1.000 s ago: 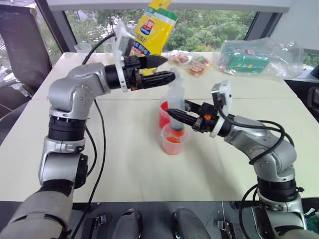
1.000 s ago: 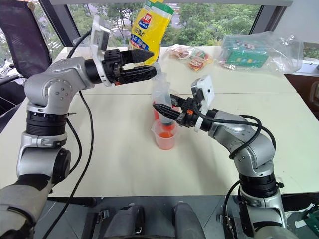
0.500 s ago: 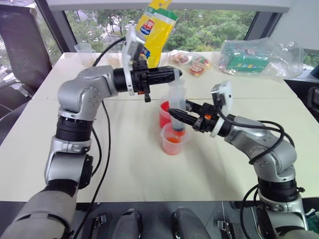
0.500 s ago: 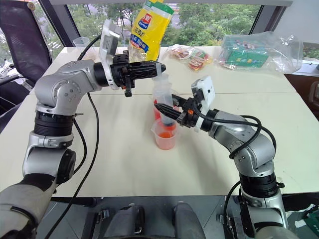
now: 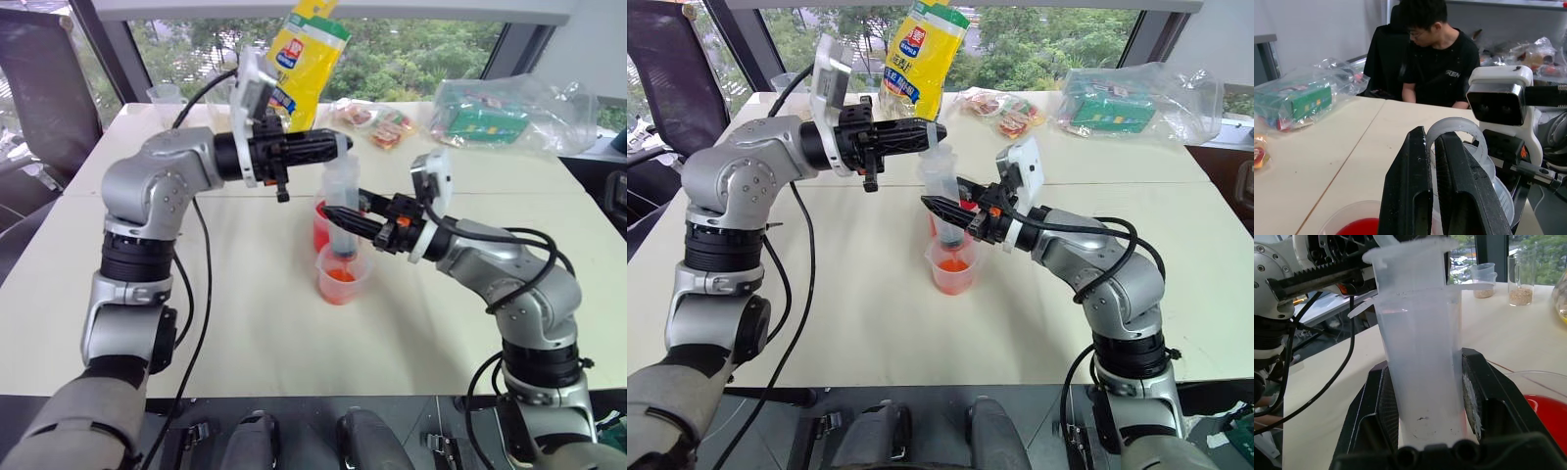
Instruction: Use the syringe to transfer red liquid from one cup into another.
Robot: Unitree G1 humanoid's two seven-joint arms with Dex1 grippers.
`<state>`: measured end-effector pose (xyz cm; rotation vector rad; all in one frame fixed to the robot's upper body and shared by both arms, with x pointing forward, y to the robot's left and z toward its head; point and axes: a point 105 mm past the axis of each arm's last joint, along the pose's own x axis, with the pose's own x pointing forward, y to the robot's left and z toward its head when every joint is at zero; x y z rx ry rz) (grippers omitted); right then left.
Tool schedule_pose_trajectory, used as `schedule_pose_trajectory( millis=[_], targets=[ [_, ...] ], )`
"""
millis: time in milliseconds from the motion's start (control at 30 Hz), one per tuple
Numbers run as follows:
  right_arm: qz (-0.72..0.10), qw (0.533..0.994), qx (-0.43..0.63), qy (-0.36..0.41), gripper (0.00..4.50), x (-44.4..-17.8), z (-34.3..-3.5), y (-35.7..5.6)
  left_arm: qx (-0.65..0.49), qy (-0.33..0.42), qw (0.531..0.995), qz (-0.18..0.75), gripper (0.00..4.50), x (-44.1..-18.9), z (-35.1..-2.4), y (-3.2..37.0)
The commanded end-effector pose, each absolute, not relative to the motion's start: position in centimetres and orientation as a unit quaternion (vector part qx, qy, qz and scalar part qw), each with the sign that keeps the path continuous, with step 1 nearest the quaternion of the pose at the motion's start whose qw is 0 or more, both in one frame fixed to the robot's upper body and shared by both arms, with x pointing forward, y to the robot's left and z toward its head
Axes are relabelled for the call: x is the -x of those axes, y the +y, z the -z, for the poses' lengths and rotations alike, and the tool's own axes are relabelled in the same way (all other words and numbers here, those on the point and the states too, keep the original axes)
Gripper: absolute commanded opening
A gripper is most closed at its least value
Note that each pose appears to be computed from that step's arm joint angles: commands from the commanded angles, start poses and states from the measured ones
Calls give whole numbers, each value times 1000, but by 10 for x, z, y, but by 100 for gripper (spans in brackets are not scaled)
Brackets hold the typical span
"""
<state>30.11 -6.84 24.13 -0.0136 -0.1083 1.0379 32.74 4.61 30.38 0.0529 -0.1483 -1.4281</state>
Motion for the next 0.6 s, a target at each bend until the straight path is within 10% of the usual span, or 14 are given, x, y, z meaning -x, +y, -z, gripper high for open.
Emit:
schedule_pose_trajectory(
  millis=[33,400,600],
  targets=[
    [-508,851,7,-138,141,-291,-285,-65,-40,-34,717,695,8,-312,-284,24],
    [-508,851,2,-134,141,-292,-284,-63,-41,-28,718,695,8,-309,-283,28],
    [-513,851,-2,-112,141,-294,-269,-61,-38,-49,742,667,229,-317,-303,45]
  ],
)
